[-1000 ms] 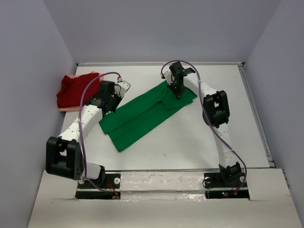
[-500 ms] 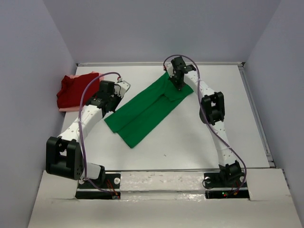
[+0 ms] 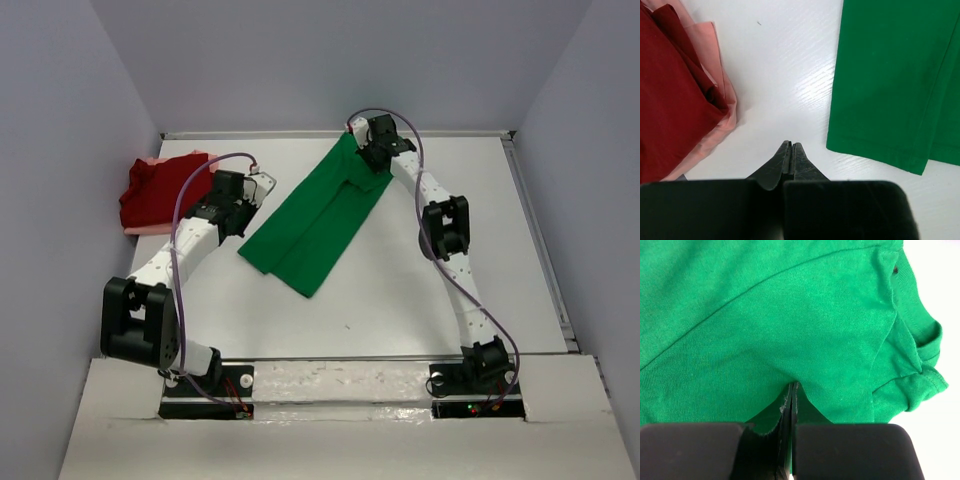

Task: Fold and stack the t-shirts
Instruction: Rotate the rectangle-folded T-shirt at the center of the board.

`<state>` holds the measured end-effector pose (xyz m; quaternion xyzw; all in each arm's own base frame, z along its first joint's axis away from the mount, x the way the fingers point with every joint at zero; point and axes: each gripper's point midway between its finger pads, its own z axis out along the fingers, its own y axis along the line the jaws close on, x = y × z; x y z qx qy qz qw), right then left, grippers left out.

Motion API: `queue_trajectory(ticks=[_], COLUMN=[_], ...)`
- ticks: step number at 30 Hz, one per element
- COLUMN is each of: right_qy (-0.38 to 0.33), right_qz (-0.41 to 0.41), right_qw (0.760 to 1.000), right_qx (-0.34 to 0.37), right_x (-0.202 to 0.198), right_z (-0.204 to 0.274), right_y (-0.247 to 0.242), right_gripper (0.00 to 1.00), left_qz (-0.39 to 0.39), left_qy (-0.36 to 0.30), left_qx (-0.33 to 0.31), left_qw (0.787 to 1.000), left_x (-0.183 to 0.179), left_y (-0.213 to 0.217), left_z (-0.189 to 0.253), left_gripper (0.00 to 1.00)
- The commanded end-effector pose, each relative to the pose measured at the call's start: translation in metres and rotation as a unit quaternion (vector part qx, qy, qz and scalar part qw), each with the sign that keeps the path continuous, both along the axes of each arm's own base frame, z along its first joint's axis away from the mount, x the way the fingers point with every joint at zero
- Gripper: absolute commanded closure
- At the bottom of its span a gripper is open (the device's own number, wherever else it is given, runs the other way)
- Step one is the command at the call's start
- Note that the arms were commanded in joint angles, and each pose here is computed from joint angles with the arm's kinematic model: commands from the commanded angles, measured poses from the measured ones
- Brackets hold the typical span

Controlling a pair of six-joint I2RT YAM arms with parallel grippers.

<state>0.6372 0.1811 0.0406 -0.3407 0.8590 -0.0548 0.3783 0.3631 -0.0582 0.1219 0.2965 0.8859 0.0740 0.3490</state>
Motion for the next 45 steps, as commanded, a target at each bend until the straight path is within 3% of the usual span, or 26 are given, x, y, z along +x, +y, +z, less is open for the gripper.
queue_trajectory(ticks=[1, 11, 16, 19, 20, 21, 22, 25, 26, 27, 29, 33, 36, 37, 42, 45], right_qy=[-0.05, -0.082, -0.139, -0.127, -0.151, -0.136, -0.161, -0.167, -0.173, -0.194, -0.198, -0.12, -0.011, -0.008, 0.081, 0.184], right_qz=[0.038, 0.096, 0.024, -0.014, -0.029, -0.03, -0.041, -0.057, -0.054, -0.022, 0.016, 0.129, 0.156, 0.174, 0.186, 0.2], right_qw=[0.998, 0.991, 0.99, 0.991, 0.987, 0.989, 0.984, 0.983, 0.982, 0.981, 0.979, 0.973, 0.972, 0.97, 0.965, 0.944], right_qx=[0.011, 0.051, -0.014, -0.047, -0.047, -0.058, -0.057, -0.054, -0.042, -0.005, 0.042, 0.149, 0.173, 0.172, 0.169, 0.187], right_x=[0.024, 0.038, 0.053, 0.041, 0.036, 0.026, 0.02, -0.005, -0.013, -0.033, -0.06, -0.136, -0.185, -0.2, -0.235, -0.261], right_z=[0.003, 0.01, 0.048, 0.053, 0.092, 0.084, 0.124, 0.156, 0.172, 0.219, 0.248, 0.274, 0.229, 0.227, 0.167, 0.135], right_y=[0.012, 0.039, 0.004, -0.023, -0.03, -0.035, -0.041, -0.052, -0.052, -0.042, -0.029, 0.014, 0.034, 0.043, 0.052, 0.065], right_gripper=[1.0, 1.0, 1.0, 1.0, 1.0, 1.0, 1.0, 1.0, 1.0, 1.0, 1.0, 1.0, 1.0, 1.0, 1.0, 1.0], left_qz=[0.009, 0.023, 0.026, 0.019, 0.014, 0.011, 0.008, -0.01, -0.022, -0.034, -0.049, -0.077, -0.101, -0.107, -0.116, -0.119], left_qy=[-0.023, -0.026, -0.026, -0.028, -0.028, -0.032, -0.035, -0.049, -0.049, -0.054, -0.06, -0.072, -0.059, -0.048, -0.04, -0.031], left_qx=[-0.002, 0.005, 0.01, -0.001, -0.005, -0.011, -0.014, -0.033, -0.043, -0.054, -0.061, -0.075, -0.081, -0.08, -0.086, -0.098], left_qw=[1.0, 0.999, 0.999, 0.999, 0.999, 0.999, 0.999, 0.998, 0.998, 0.997, 0.995, 0.992, 0.99, 0.99, 0.989, 0.988], left_x=[0.007, 0.0, 0.0, 0.003, 0.004, 0.005, 0.006, 0.006, 0.005, 0.004, 0.003, 0.002, 0.0, -0.003, 0.009, 0.02], left_y=[0.0, 0.007, 0.009, 0.005, 0.002, 0.0, -0.001, -0.01, -0.015, -0.02, -0.024, -0.034, -0.04, -0.042, -0.046, -0.052], left_z=[0.015, 0.022, 0.02, 0.023, 0.025, 0.029, 0.032, 0.044, 0.047, 0.052, 0.059, 0.064, 0.047, 0.035, 0.012, 0.002], left_gripper=[1.0, 1.0, 1.0, 1.0, 1.0, 1.0, 1.0, 1.0, 1.0, 1.0, 1.0, 1.0, 1.0, 1.0, 1.0, 1.0])
